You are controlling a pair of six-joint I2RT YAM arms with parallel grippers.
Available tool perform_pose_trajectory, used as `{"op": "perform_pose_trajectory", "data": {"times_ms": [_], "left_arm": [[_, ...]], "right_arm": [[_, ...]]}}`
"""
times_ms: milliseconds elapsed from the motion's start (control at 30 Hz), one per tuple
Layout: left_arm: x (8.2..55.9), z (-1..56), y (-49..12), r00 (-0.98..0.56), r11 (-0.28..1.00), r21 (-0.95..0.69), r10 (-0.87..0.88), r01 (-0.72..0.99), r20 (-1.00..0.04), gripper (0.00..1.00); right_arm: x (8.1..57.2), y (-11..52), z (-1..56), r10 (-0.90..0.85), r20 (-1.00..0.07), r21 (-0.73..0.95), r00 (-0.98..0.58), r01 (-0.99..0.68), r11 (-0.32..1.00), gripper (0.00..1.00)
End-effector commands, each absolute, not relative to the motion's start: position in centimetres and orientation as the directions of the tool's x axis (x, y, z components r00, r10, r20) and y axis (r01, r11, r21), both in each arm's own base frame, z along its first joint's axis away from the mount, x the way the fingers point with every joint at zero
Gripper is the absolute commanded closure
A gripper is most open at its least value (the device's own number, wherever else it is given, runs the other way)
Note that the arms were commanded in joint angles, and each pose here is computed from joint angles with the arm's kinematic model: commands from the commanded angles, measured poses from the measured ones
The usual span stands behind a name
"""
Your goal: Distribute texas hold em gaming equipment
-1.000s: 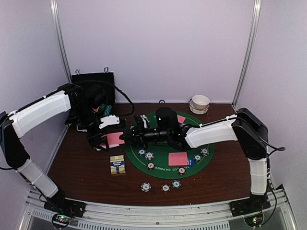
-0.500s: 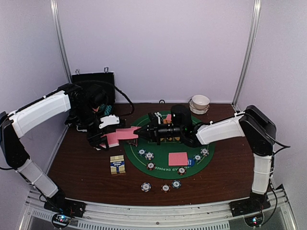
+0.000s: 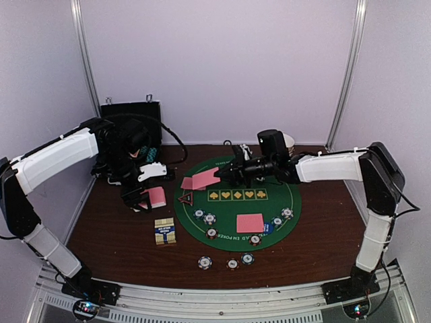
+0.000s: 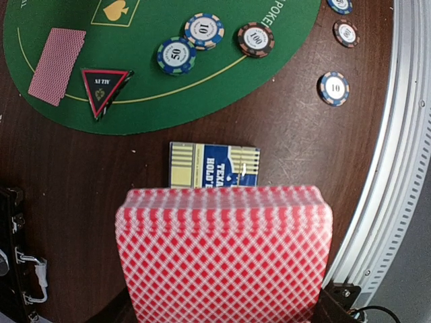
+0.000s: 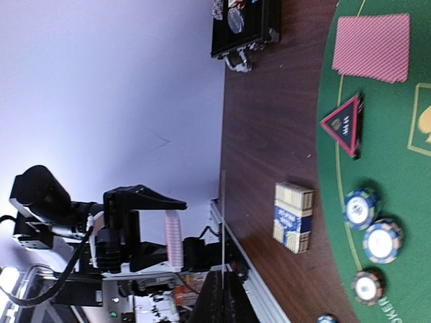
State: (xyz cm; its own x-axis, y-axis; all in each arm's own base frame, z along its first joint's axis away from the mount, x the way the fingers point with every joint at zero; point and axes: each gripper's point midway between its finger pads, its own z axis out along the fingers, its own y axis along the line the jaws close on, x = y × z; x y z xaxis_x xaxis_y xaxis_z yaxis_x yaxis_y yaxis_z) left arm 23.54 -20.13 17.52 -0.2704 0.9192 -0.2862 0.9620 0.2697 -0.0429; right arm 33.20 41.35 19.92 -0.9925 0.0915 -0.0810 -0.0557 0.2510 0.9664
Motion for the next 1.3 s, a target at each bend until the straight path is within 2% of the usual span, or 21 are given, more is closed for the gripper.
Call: {"op": "perform_pose_trajectory", "data": {"times_ms": [0,167,267,367,433,533,800,1067,1267], "left_arm": [[23.5,18.3,-19.8,-0.257,0.265,-0.018,0.917,0.964,-0.305,1.00],[23.6,17.9,-19.2,-0.268,0.276,-0.011,0.921,0.961,-0.283,1.00],[23.6,17.9,-19.1,-0.271,0.279,-0.014,0.919,0.960,-0.287,1.00],[23.6,18.0,-19.1,-0.275,0.282,-0.017,0.916,0.959,-0.292,1.00],[23.6,18.0,-19.0,-0.277,0.284,-0.018,0.915,0.959,-0.293,1.00],[23.7,18.1,-19.0,-0.278,0.286,-0.017,0.914,0.958,-0.296,1.00],[23.6,18.3,-19.0,-0.278,0.286,-0.018,0.913,0.958,-0.299,1.00],[23.3,18.4,-18.6,-0.282,0.289,-0.022,0.911,0.957,-0.300,1.00],[23.3,18.7,-18.6,-0.284,0.291,-0.025,0.907,0.957,-0.310,1.00]], "right_arm": [[33.9,38.5,18.6,0.012,-0.240,0.858,-0.971,-0.207,0.470,1.00],[35.7,36.0,17.9,-0.124,-0.405,0.627,-0.906,-0.374,0.684,1.00],[37.2,34.4,18.2,-0.235,-0.506,0.421,-0.830,-0.475,0.773,1.00],[38.5,33.4,18.8,-0.392,-0.578,0.149,-0.716,-0.565,0.812,1.00],[39.1,33.3,18.9,-0.505,-0.589,-0.039,-0.631,-0.601,0.798,1.00],[39.7,33.7,18.8,-0.661,-0.557,-0.288,-0.502,-0.630,0.721,1.00],[39.6,37.3,16.9,-0.881,-0.409,-0.649,-0.240,-0.601,0.465,1.00],[39.0,39.6,12.3,-0.962,-0.231,-0.768,-0.147,-0.580,0.273,1.00],[38.3,40.5,9.5,-0.976,-0.176,-0.774,-0.125,-0.595,0.216,1.00]]}}
